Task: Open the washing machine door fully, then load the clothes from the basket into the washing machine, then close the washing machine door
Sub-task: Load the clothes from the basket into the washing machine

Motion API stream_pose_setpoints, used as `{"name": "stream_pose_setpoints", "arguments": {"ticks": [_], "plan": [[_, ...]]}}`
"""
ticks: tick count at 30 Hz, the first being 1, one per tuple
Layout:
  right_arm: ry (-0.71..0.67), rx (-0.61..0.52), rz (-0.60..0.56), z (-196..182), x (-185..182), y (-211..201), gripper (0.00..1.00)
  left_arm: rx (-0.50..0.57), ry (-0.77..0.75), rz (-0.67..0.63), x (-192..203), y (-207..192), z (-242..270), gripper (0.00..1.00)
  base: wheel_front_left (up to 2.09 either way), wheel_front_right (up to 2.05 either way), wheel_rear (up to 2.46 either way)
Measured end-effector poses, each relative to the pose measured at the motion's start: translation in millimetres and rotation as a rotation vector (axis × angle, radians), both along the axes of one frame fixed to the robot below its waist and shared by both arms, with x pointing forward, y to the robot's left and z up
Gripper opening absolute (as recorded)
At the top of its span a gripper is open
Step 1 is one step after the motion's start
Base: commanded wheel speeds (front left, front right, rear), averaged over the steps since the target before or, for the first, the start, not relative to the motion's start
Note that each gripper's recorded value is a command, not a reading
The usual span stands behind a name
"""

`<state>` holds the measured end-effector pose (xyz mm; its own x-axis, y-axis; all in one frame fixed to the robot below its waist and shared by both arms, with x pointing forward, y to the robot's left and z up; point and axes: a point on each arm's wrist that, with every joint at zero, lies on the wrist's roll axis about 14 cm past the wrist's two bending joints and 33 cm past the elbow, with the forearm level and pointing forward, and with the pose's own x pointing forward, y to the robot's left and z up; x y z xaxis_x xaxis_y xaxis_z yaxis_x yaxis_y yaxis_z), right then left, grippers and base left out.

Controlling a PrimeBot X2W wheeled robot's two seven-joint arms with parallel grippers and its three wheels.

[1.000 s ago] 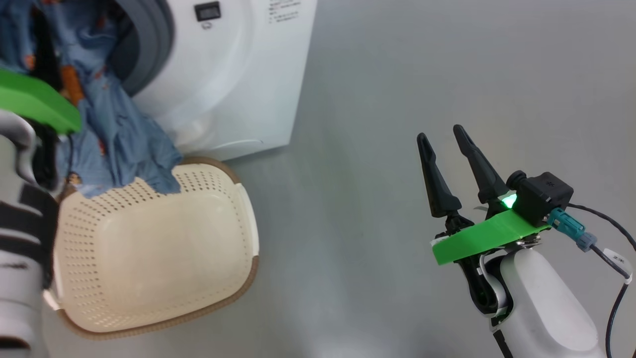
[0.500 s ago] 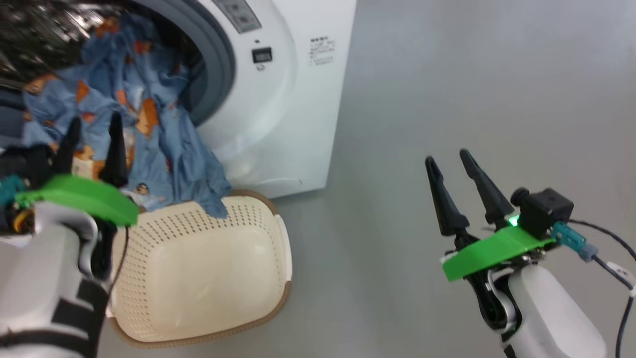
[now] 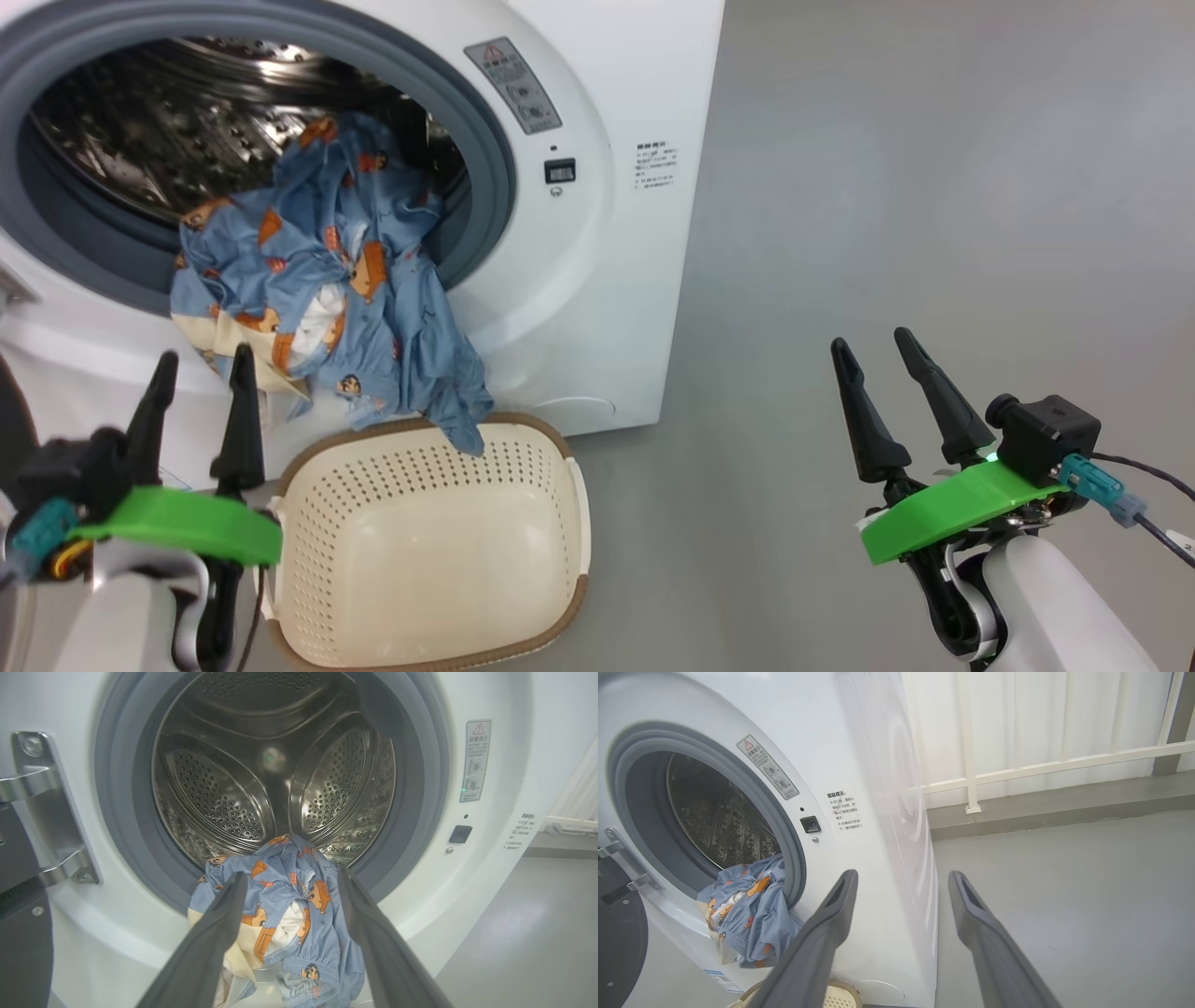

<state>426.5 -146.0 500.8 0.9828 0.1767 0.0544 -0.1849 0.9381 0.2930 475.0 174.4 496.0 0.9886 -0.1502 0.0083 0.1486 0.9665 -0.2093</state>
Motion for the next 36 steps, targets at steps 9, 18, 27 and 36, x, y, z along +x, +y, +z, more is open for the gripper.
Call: {"name": "stream_pose_setpoints", "arguments": {"ticks": [9,18,27,36], "plan": [[-0.028,-0.003,-0.002,10.7,-12.2,-2.1,1.0,-0.032,-0.044,0.063,-39.9,14.1,9.0,1.0,0.0,0.0,0.0],[-0.058,-0.021,-0.008,20.8,-18.3,-9.3,1.0,-0.056,-0.028,0.092,-66.0,11.6,1.7,1.0,0.0,0.0,0.0],[-0.035,-0.017,-0.01,12.4,-22.1,-10.0,1.0,-0.058,-0.038,0.103,-67.9,13.9,4.1,1.0,0.0,0.0,0.0],[-0.021,-0.017,-0.01,7.5,-21.2,-10.0,1.0,-0.055,-0.028,0.103,-66.1,13.0,-0.1,1.0,0.0,0.0,0.0]]}}
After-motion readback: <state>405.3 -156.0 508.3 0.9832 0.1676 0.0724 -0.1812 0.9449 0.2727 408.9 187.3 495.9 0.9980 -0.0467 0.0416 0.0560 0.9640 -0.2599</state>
